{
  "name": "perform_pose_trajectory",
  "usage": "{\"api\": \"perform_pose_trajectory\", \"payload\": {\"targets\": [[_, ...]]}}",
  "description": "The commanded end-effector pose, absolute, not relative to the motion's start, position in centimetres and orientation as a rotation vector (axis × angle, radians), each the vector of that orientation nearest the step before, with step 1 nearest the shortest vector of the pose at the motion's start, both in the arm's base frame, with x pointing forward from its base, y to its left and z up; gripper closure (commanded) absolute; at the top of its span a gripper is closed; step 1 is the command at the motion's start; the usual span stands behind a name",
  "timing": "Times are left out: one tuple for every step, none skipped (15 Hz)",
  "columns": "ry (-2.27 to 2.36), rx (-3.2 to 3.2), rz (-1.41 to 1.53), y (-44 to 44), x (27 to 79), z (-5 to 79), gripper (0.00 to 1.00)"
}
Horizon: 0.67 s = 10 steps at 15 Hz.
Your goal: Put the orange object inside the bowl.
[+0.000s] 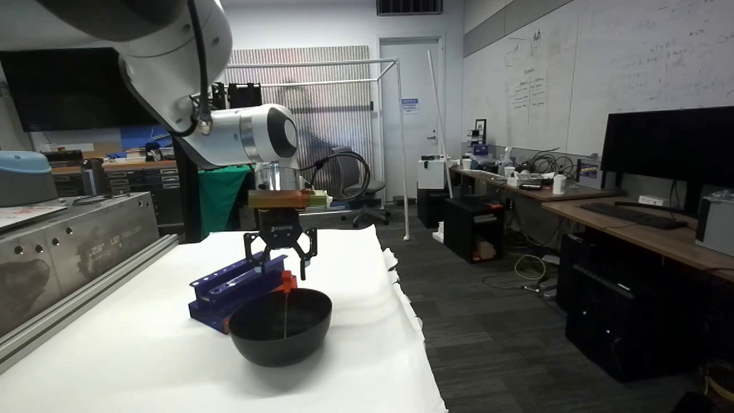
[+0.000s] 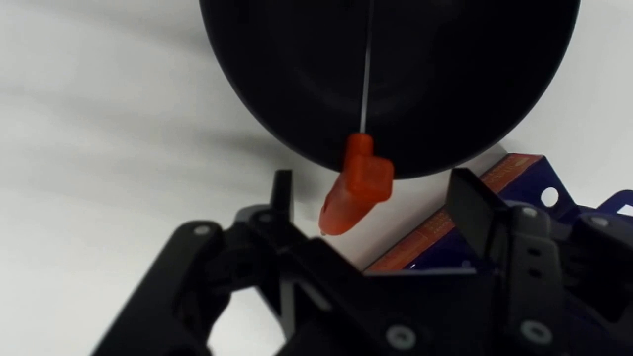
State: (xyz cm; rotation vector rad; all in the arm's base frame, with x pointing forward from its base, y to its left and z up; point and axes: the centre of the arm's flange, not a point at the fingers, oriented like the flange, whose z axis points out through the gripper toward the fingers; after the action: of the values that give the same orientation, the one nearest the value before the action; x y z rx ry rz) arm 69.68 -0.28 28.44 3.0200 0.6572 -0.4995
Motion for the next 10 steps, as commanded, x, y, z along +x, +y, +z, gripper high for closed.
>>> {"api": "perform_pose_trajectory", "payload": {"targets": [[0.691,3.004,-0.505,-0.3,70.8,29.0,0.53],[0.694,3.004,-0.504,-0.4,70.8,29.0,0.59],[0.696,3.005,-0.501,-0.4,70.9,29.1,0.68],[0.699,3.005,-0.5,-0.4,70.8,29.1,0.75],[0.704,3.005,-0.5,-0.4,70.8,29.2,0.82],[0.712,3.007,-0.497,-0.4,70.7,29.3,0.87],[0.723,3.009,-0.495,-0.3,70.7,29.4,0.89],[0.734,3.009,-0.493,-0.3,70.6,29.5,0.89],[0.75,3.005,-0.484,-0.1,70.4,29.8,0.86],[0.764,3.005,-0.478,0.0,70.2,30.2,0.86]]}}
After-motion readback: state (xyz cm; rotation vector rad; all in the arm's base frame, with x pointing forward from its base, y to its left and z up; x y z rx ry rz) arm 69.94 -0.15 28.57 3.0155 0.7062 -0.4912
